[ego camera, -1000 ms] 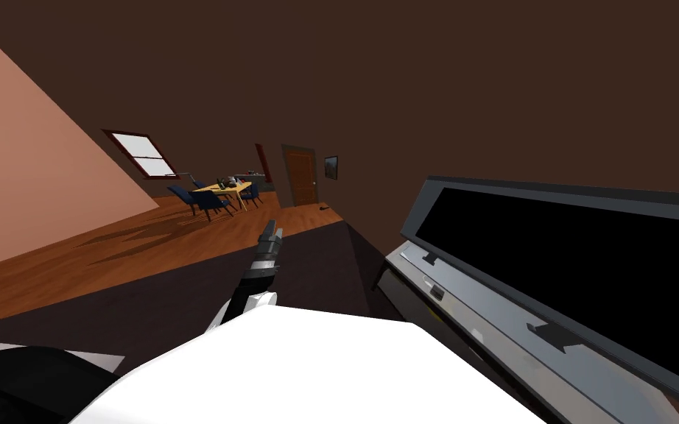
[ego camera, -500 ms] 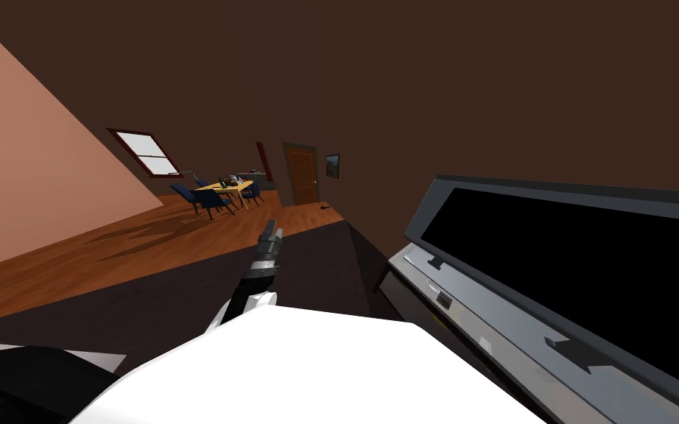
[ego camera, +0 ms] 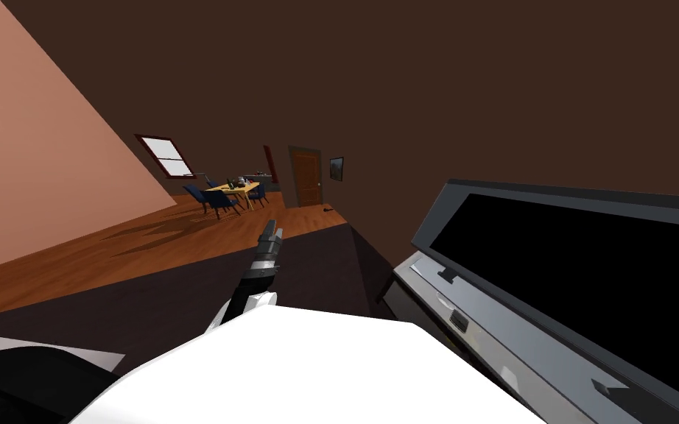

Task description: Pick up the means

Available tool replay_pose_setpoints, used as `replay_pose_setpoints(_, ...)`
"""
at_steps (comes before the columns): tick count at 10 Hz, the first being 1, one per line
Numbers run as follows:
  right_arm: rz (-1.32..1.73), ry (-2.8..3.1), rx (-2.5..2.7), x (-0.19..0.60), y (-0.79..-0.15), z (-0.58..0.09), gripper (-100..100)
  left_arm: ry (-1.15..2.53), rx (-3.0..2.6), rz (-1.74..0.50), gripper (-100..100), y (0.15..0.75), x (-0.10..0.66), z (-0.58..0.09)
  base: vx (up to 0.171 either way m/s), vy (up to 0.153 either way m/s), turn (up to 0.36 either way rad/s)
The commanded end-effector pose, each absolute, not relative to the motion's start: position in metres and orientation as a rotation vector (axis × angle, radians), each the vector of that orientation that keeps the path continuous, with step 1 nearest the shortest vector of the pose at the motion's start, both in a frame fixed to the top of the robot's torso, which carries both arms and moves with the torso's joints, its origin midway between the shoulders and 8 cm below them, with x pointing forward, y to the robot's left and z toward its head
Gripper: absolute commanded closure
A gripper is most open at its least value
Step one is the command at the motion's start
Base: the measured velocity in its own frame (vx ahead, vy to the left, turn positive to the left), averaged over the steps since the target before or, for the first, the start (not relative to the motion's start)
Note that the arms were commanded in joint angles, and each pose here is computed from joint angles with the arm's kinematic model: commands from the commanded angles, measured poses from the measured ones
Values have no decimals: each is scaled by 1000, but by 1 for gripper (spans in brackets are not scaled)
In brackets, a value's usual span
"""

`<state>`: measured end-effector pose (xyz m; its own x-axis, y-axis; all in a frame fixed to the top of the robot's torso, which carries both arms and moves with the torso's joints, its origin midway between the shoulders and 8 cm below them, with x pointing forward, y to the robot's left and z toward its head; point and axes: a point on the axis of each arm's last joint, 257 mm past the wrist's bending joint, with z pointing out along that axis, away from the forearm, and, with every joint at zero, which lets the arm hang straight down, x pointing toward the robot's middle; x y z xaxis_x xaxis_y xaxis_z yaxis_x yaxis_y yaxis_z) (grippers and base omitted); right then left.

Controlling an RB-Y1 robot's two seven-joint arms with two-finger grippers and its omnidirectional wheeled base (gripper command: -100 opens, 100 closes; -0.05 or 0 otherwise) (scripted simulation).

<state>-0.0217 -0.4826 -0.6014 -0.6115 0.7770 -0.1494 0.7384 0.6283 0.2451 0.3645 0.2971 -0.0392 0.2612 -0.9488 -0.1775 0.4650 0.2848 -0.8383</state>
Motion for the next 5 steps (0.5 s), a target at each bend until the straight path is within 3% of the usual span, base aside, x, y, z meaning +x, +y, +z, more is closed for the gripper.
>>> replay_pose_setpoints(1, 185, 2623, 1254, -32, -499, -597, -100, 788, -751, -1089, 0, 297, 364, -39, 207, -40, 56)
replay_pose_setpoints(4, 58, 2647, 1289, -55, -542, -585, -100, 788, -751, -1089, 0, 297, 364, -39, 150, -31, 58)
replay_pose_setpoints(5, 4, 2651, 1304, -63, -560, -579, -100, 788, -751, -1089, 0, 297, 364, -39, 240, -103, 122)
